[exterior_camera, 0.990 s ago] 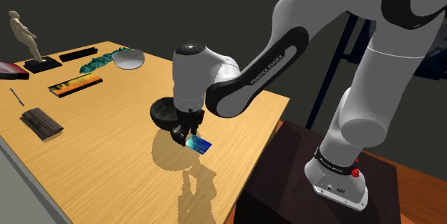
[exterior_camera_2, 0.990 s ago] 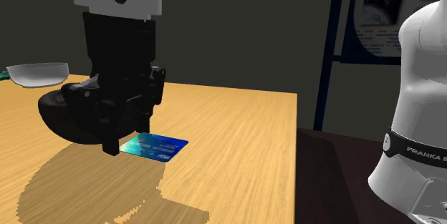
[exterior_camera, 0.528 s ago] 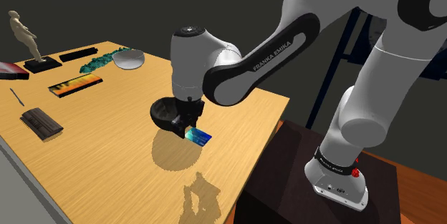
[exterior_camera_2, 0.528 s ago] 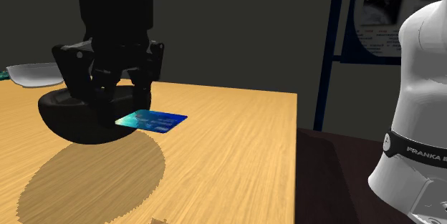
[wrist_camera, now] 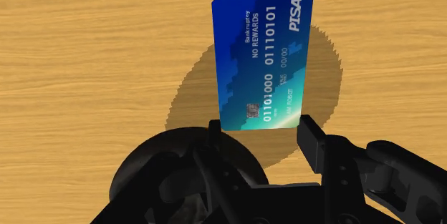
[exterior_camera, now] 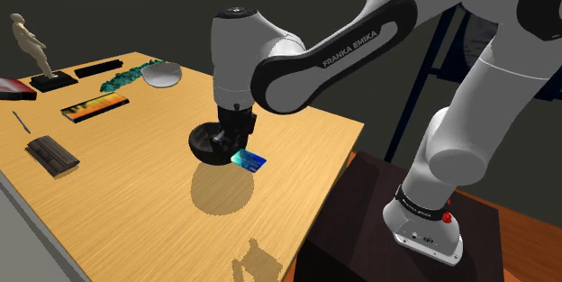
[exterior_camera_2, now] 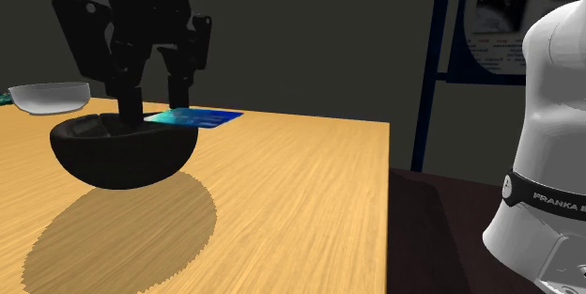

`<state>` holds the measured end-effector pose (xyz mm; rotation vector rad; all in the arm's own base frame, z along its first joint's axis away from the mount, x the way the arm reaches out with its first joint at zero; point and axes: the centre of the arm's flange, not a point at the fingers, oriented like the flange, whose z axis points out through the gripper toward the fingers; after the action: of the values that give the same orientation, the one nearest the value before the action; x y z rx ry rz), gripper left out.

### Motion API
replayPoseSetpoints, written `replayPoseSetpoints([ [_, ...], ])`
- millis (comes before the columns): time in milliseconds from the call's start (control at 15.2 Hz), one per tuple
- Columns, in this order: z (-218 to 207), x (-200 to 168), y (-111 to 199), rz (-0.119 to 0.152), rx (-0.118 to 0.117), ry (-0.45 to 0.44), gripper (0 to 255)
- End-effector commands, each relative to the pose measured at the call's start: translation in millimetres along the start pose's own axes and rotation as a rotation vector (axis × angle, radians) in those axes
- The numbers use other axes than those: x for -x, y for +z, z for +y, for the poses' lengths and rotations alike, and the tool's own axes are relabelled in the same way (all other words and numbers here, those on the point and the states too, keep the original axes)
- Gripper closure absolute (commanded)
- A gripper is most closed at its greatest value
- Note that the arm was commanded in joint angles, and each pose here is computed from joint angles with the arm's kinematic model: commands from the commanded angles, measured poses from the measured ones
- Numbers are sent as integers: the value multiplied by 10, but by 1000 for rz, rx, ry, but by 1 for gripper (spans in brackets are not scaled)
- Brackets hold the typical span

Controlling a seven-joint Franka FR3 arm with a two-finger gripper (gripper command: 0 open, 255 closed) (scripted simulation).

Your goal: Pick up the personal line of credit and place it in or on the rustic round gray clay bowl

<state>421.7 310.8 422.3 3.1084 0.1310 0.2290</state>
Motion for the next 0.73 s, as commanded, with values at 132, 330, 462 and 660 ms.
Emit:
replayPoseSetpoints([
  [132,9,-31,-208,-1,0,0,255],
  [330,13,-54,-365,-1,0,0,255],
  [462,62,-180,-376,-1,0,0,255],
  [660,205,-547,-344,-1,0,0,255],
])
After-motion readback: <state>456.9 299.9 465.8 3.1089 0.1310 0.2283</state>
